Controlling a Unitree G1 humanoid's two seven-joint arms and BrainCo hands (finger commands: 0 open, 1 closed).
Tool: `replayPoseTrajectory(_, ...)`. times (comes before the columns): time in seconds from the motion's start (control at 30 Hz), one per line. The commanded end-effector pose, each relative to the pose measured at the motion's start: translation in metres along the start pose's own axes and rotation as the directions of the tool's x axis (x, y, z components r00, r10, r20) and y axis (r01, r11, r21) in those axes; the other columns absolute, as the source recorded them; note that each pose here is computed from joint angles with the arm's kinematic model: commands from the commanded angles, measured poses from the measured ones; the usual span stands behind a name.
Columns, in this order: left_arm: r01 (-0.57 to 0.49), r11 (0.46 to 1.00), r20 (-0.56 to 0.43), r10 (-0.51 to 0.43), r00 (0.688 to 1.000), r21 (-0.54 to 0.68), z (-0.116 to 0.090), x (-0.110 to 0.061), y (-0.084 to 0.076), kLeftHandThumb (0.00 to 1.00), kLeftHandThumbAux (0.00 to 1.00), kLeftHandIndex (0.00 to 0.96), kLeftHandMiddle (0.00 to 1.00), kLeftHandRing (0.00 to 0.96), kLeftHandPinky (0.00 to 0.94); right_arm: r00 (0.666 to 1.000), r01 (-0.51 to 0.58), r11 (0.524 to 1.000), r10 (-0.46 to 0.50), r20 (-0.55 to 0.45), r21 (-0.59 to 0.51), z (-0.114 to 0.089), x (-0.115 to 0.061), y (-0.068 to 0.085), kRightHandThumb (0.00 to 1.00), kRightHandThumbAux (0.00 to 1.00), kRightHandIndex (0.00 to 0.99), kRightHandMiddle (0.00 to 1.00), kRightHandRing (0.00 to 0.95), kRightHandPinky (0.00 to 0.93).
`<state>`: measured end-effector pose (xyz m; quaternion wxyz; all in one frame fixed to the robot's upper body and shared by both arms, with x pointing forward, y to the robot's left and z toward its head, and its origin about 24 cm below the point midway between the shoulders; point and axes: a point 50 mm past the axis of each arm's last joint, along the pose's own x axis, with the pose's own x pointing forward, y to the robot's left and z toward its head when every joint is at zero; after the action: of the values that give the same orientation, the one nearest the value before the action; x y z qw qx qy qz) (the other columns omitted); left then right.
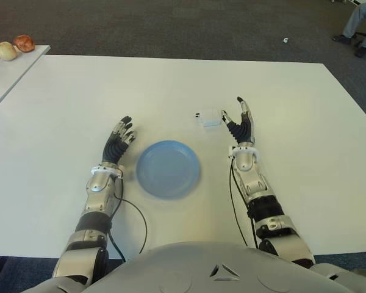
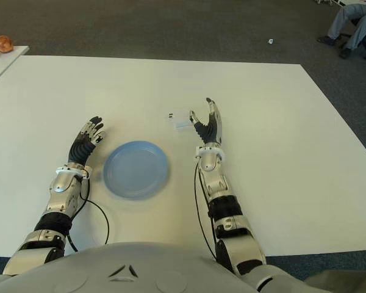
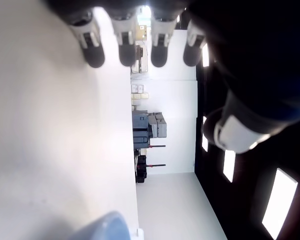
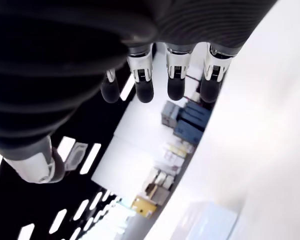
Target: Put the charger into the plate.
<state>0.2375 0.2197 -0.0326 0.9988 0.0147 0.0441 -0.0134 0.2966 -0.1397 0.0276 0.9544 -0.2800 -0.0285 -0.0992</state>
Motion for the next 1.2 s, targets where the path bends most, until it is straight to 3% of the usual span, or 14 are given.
replayPoseTrajectory(0.03, 0.003, 1.0, -0.081, -0.006, 0.997, -0.028, -0.016, -0.009, -0.005, 0.0, 0.613, 0.0, 0.016, 0.0, 0.001, 1.0, -0.005, 0.997, 0.006, 0.015, -0.08, 0.007, 0.015, 0.004, 0.24, 0.472, 0.0, 0.001, 0.006, 0.072)
replayPoseTrajectory(0.47, 0.008, 0.999, -0.085, -0.011, 0.996, -0.036, -0.018, -0.009, -0.006, 0.0, 0.618, 0.0, 0.014, 0.0, 0.0, 0.999, 0.022, 0.975, -0.01, 0.053, -0.221, 0.021, 0.042, 0.013, 0.272, 0.422, 0.0, 0.0, 0.0, 0.101)
replayPoseTrajectory(0.67, 0.009, 0.999, -0.085, -0.012, 0.996, -0.037, -0.019, -0.01, -0.007, 0.0, 0.617, 0.0, 0.014, 0.0, 0.002, 0.997, 0.038, 0.958, -0.016, 0.079, -0.283, 0.027, 0.049, 0.016, 0.275, 0.4, 0.0, 0.0, 0.0, 0.074)
replayPoseTrajectory(1.2, 0.011, 0.999, -0.085, -0.015, 0.996, -0.046, -0.021, -0.015, -0.01, 0.0, 0.612, 0.0, 0.016, 0.0, 0.0, 0.994, 0.001, 0.873, 0.054, 0.098, -0.488, 0.031, 0.051, 0.041, 0.299, 0.277, 0.0, 0.0, 0.0, 0.0)
